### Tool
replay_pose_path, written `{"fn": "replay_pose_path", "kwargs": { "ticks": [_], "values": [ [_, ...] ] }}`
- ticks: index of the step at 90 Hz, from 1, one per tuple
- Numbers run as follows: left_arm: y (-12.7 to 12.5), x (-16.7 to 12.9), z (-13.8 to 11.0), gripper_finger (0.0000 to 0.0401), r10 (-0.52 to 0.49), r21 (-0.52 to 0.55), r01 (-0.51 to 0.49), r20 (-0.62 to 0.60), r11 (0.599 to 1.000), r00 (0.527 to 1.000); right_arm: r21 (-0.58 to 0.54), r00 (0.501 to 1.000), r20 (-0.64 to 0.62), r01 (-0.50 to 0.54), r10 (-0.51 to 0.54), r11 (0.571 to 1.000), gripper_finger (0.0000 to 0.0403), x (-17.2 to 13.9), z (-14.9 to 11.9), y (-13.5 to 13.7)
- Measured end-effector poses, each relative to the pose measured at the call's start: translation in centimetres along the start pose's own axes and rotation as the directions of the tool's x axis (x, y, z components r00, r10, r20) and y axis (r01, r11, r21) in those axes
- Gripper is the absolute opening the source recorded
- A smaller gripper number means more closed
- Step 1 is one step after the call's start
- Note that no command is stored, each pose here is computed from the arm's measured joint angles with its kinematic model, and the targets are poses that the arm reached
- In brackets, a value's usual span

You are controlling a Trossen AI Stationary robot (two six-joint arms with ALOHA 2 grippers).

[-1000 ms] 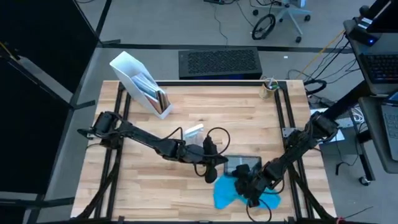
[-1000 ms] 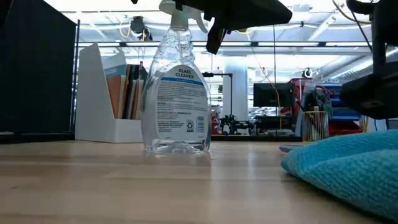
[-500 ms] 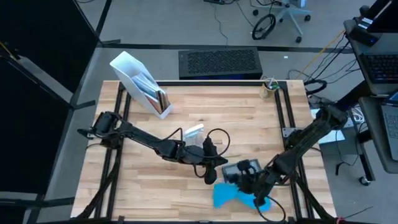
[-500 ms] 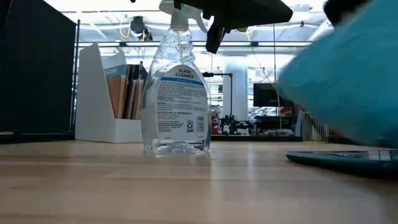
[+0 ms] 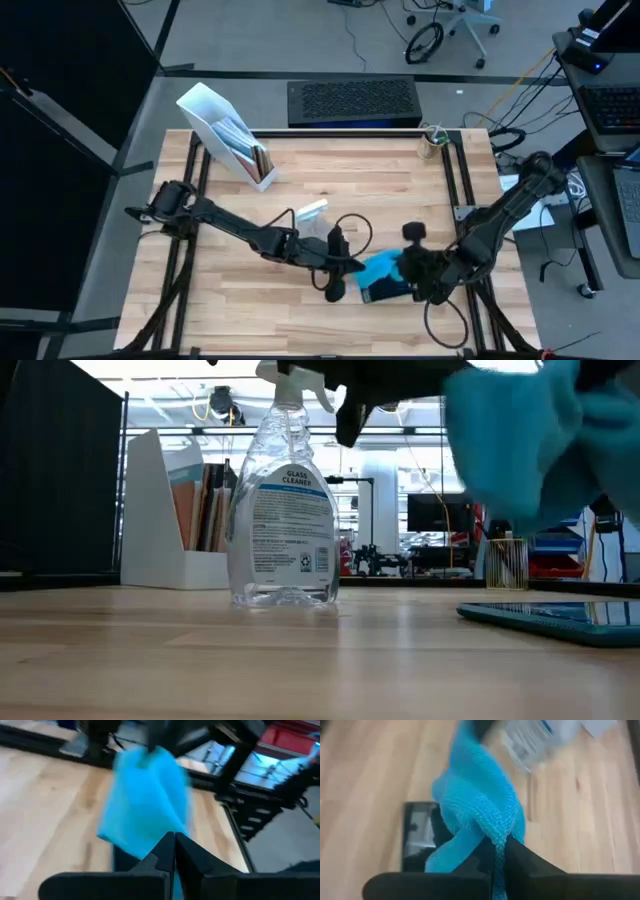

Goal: Apply microfiber cloth
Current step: Wipe the front of the tablet with the blue microfiber cloth

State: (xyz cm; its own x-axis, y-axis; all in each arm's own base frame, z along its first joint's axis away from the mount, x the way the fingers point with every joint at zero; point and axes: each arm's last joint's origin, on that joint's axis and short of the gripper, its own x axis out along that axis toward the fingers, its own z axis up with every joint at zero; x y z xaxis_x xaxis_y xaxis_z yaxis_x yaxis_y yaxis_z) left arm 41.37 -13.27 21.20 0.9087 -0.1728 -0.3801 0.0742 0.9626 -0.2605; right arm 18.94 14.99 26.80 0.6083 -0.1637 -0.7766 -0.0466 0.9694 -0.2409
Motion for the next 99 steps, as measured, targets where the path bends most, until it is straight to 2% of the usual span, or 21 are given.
{"fn": "replay_pose_path", "kwargs": {
  "ticks": [7, 19, 30, 45, 57, 63, 68, 76, 81, 87, 99],
  "values": [
    [-0.3, 1.1, -0.9, 0.0, -0.005, -0.017, 0.005, -0.024, 1.0, 1.0, 0.043, 0.999, 0.034, -0.031, 0.03, 0.999, 0.0, 0.9, -0.6, 0.5],
    [-0.6, 3.1, -2.0, 0.0, -0.021, -0.041, 0.019, -0.052, 0.999, 0.998, 0.067, 0.985, 0.102, -0.143, 0.135, 0.988, 0.0, 2.4, -1.5, 1.8],
    [-0.5, 5.0, -3.4, 0.0, -0.026, -0.059, 0.021, -0.087, 0.998, 0.996, 0.072, 0.977, 0.139, -0.172, 0.161, 0.982, 0.0, 3.7, -2.3, 2.3],
    [-0.4, 7.2, -5.4, 0.0, -0.04, -0.138, 0.021, -0.136, 0.99, 0.99, 0.139, 0.987, 0.15, -0.084, 0.063, 0.987, 0.0, 5.8, -3.5, 1.1],
    [-1.3, 8.1, -5.6, 0.0, -0.078, -0.163, 0.055, -0.136, 0.985, 0.988, 0.204, 0.988, 0.106, 0.087, -0.111, 0.975, 0.0, 6.7, -3.9, -0.7],
    [-2.2, 8.3, -5.5, 0.0, -0.093, -0.158, 0.073, -0.127, 0.985, 0.988, 0.206, 0.984, 0.12, 0.108, -0.134, 0.973, 0.0, 6.6, -3.6, -1.1],
    [-3.0, 8.3, -5.2, 0.0, -0.084, -0.152, 0.068, -0.104, 0.986, 0.991, 0.206, 0.984, 0.152, 0.058, -0.09, 0.977, 0.0, 6.3, -3.1, -0.9],
    [-3.7, 8.2, -4.9, 0.0, -0.043, -0.143, 0.033, -0.071, 0.989, 0.997, 0.183, 0.978, 0.198, -0.107, 0.07, 0.977, 0.0, 5.9, -2.5, 0.1],
    [-3.7, 8.2, -5.0, 0.0, -0.02, -0.14, 0.01, -0.066, 0.99, 0.998, 0.179, 0.965, 0.226, -0.174, 0.132, 0.968, 0.0, 5.9, -2.2, 0.8],
    [-3.5, 8.4, -5.4, 0.0, 0.001, -0.137, -0.012, -0.076, 0.991, 0.997, 0.174, 0.961, 0.231, -0.195, 0.152, 0.965, 0.0, 6.1, -2.2, 1.6],
    [-2.7, 9.1, -6.6, 0.0, 0.023, -0.14, -0.037, -0.102, 0.989, 0.995, 0.178, 0.978, 0.159, -0.161, 0.133, 0.971, 0.0, 7.9, -3.0, 2.5]
  ]
}}
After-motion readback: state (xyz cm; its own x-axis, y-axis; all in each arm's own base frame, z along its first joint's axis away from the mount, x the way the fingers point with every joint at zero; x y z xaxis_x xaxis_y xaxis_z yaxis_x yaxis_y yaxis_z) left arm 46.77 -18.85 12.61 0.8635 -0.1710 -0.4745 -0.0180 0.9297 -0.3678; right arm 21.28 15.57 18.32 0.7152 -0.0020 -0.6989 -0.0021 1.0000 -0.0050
